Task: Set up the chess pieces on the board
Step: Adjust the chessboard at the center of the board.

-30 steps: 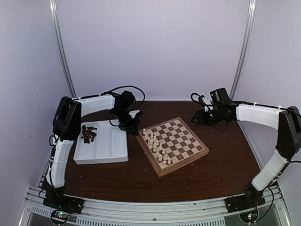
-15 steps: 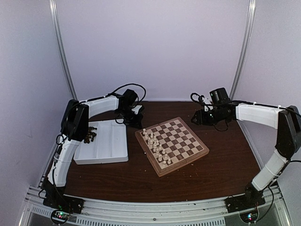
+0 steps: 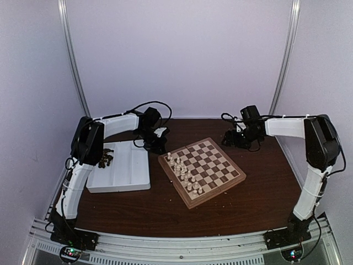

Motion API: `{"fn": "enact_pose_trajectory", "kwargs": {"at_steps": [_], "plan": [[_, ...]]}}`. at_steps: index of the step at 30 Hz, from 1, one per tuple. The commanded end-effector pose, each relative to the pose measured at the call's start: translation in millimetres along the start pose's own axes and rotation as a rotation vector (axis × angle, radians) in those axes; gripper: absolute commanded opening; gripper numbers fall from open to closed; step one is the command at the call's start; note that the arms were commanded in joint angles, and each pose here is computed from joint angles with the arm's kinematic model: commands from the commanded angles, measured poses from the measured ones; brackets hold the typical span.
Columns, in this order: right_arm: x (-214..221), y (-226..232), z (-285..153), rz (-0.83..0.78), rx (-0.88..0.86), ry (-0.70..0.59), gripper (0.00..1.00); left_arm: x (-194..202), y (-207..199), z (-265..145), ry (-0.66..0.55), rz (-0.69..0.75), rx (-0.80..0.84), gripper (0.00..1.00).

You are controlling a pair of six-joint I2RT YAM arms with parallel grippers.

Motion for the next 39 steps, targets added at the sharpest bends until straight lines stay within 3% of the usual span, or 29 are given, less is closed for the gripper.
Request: {"fn": "enact_pose_trajectory", "kwargs": {"at_steps": [1,11,19,31,39], "plan": [[-19,-20,21,0.134,-0.104,-0.023,0.78,37,-14,-7,0.115,0.013,0.015,0.0],[7,-9,57,0.225,-0.297,0.064,0.74,61,-24,-13,0.149,0.006,0.049,0.0],[54,8,41,0.28,-0.402,0.122,0.71,86,-41,-12,0.18,0.032,0.073,0.0],[104,15,5,0.255,-0.362,0.203,0.7,145,-63,-7,0.257,0.026,0.072,0.0],[102,13,-5,0.157,-0.249,0.237,0.7,172,-68,-12,0.273,-0.004,0.101,0.0]]}}
Point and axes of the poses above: each gripper's point midway between its finger pads, its own z axis out along the fingers, its own y axis along the line the jaws close on, x = y × z, the point moved 3 cm from there along -z, back along the fingers, and after that the axes turned 10 degrees about -z, right-handed, at the moved point
